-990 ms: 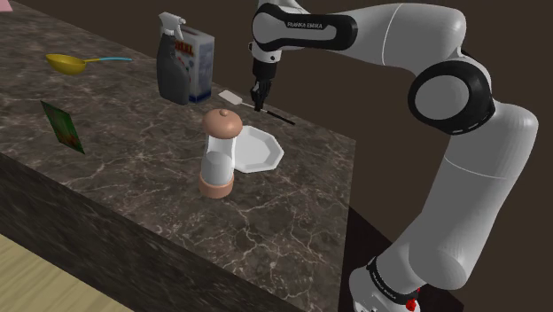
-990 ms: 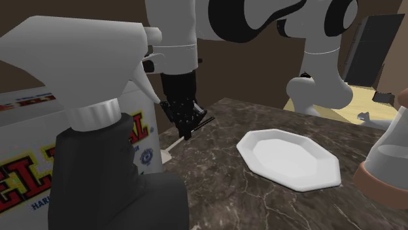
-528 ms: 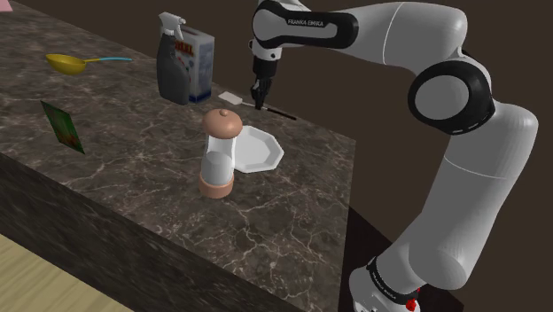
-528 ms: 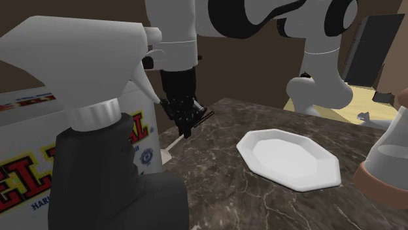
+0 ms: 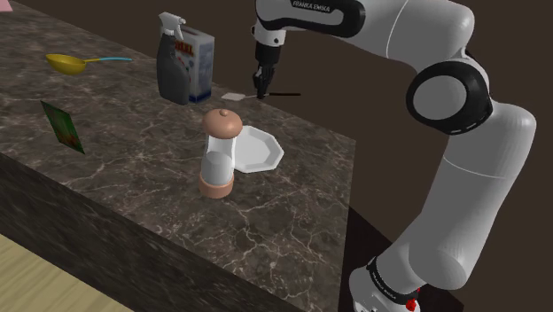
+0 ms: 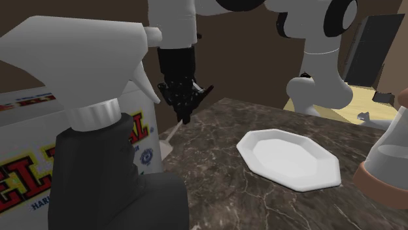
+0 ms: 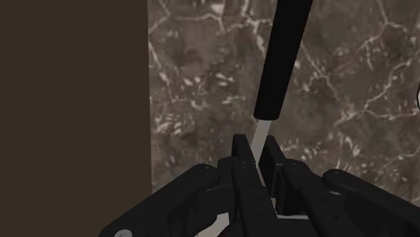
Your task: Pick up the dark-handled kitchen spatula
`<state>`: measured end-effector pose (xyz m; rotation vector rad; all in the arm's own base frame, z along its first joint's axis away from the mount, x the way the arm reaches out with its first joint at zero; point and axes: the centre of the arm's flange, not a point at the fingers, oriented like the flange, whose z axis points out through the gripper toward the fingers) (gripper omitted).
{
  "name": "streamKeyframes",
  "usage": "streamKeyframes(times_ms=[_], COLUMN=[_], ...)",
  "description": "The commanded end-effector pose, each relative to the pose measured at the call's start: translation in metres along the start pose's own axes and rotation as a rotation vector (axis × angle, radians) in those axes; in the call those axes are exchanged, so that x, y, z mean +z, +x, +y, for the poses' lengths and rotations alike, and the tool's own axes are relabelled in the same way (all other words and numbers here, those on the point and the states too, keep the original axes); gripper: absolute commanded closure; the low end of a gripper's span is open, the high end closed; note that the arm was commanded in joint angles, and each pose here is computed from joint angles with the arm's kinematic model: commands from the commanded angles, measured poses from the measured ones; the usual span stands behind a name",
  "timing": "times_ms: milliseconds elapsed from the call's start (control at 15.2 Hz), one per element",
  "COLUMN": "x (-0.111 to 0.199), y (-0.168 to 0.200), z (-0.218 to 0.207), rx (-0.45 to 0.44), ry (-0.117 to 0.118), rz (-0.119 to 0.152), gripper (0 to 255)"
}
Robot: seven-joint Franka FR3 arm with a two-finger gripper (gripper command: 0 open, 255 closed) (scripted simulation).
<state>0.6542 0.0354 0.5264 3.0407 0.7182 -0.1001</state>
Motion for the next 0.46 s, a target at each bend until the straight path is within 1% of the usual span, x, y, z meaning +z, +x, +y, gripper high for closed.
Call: streamKeyframes(times_ms=[0, 264, 396], x=[-0.011, -0.032, -0.033], y=[-0.001, -0.003, -0.003], z=[-0.001, -0.001, -0.001], rx=[0.000, 0.000, 0.000], ry=[0.000, 0.000, 0.000], rz=[0.000, 0.000, 0.000], gripper=[255, 255, 255])
